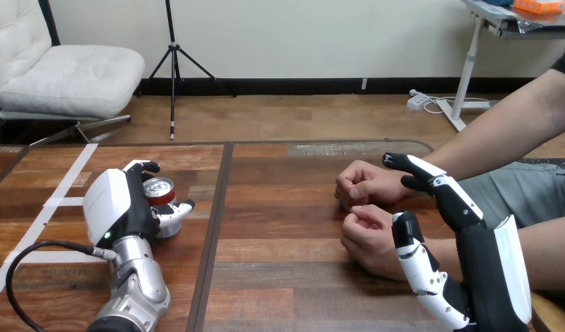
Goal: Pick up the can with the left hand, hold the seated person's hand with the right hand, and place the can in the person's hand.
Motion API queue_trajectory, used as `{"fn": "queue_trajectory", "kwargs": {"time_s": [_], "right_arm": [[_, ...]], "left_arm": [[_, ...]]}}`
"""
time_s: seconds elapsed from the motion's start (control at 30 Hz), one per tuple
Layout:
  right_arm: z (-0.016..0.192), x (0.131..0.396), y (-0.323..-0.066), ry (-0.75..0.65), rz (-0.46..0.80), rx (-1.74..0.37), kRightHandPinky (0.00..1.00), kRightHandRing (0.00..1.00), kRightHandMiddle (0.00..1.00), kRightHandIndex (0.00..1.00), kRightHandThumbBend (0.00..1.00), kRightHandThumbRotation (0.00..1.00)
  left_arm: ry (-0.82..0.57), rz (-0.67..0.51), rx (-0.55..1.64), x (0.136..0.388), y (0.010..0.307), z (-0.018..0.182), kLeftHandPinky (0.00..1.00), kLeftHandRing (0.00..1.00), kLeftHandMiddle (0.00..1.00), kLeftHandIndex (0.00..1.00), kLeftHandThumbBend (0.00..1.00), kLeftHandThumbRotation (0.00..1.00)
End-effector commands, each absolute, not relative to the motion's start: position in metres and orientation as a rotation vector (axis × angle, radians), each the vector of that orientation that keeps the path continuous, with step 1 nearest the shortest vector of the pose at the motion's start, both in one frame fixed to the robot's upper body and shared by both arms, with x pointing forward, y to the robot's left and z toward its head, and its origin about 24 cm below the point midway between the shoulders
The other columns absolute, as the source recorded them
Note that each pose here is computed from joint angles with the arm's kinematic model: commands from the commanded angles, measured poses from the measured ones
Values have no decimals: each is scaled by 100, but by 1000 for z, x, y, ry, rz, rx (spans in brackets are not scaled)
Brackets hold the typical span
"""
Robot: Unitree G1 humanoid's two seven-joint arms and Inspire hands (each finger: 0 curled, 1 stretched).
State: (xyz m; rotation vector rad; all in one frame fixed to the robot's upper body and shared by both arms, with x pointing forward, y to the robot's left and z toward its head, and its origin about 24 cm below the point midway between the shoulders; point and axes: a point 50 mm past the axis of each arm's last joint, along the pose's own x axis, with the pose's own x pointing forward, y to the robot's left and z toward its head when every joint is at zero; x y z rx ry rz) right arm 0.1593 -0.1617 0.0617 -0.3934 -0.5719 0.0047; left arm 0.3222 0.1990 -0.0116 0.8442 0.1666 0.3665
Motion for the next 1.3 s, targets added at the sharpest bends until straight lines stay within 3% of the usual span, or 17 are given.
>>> {"fn": "queue_trajectory", "kwargs": {"time_s": [0.0,0.43,1.27], "right_arm": [[79,163,-161,-664,-7,-393,77,83,81,78,29,68],[79,161,-161,-655,-15,-398,77,84,80,78,31,68],[79,161,-160,-657,-22,-408,78,83,80,77,31,70]], "left_arm": [[70,390,819,336,197,9,53,60,64,66,74,0],[56,394,780,335,197,9,45,47,49,56,70,0],[37,392,791,333,197,7,43,45,48,53,68,0]]}}
